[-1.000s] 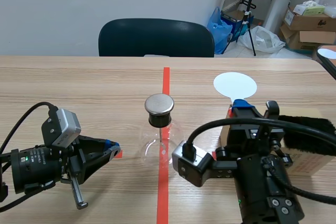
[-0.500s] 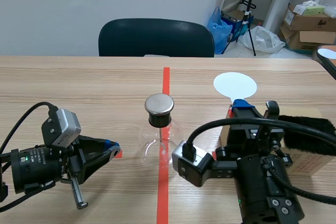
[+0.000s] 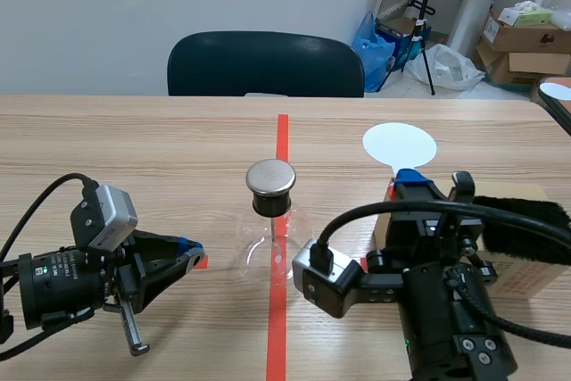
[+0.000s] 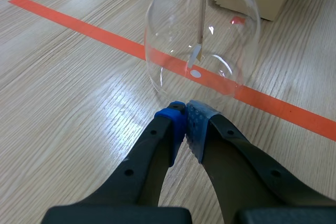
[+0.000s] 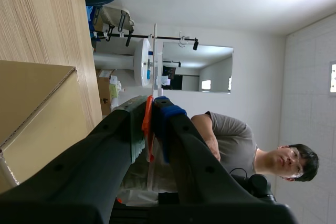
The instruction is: Do the electroscope experiment
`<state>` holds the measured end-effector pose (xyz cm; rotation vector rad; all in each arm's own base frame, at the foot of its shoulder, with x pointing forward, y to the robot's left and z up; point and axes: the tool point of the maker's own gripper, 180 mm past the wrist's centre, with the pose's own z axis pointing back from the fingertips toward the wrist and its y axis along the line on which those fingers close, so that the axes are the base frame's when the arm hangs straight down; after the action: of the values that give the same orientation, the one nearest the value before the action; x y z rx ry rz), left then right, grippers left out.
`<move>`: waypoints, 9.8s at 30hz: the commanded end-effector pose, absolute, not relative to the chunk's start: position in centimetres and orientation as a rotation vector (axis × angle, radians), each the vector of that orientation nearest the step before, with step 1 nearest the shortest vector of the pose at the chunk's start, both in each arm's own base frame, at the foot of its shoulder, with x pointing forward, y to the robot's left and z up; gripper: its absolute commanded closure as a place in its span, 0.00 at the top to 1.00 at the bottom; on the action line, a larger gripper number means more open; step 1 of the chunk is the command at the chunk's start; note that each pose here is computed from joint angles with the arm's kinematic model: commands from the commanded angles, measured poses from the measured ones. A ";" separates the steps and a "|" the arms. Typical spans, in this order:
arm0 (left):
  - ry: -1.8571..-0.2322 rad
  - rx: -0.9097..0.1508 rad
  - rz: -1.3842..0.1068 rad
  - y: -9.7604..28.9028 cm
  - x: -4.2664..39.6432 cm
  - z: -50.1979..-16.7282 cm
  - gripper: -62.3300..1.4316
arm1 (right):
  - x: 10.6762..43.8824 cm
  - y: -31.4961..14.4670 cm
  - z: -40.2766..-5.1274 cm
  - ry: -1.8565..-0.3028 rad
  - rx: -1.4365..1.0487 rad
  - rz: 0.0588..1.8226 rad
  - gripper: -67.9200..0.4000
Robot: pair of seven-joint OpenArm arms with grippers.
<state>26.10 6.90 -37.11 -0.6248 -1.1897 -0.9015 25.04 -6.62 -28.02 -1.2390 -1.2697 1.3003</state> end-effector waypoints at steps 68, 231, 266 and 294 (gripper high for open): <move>-1.226 -0.641 -0.900 6.4 26.3 -36.1 0.07 | 25.5 -6.6 -27.2 -1.299 -1.253 1.286 0.02; -1.329 -0.729 -0.905 6.8 12.3 -19.4 1.00 | 21.6 -12.1 -33.1 -1.261 -1.168 1.314 1.00; -1.326 -0.727 -0.907 6.8 12.3 -19.5 1.00 | 21.6 -12.2 -33.1 -1.256 -1.172 1.309 1.00; -1.327 -0.727 -0.906 6.8 12.3 -19.5 1.00 | 21.6 -12.2 -33.1 -1.256 -1.172 1.309 1.00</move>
<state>12.32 6.98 -19.98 -0.7115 -1.3083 -0.9183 21.05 -11.94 -34.72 -1.1058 -1.2018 1.3296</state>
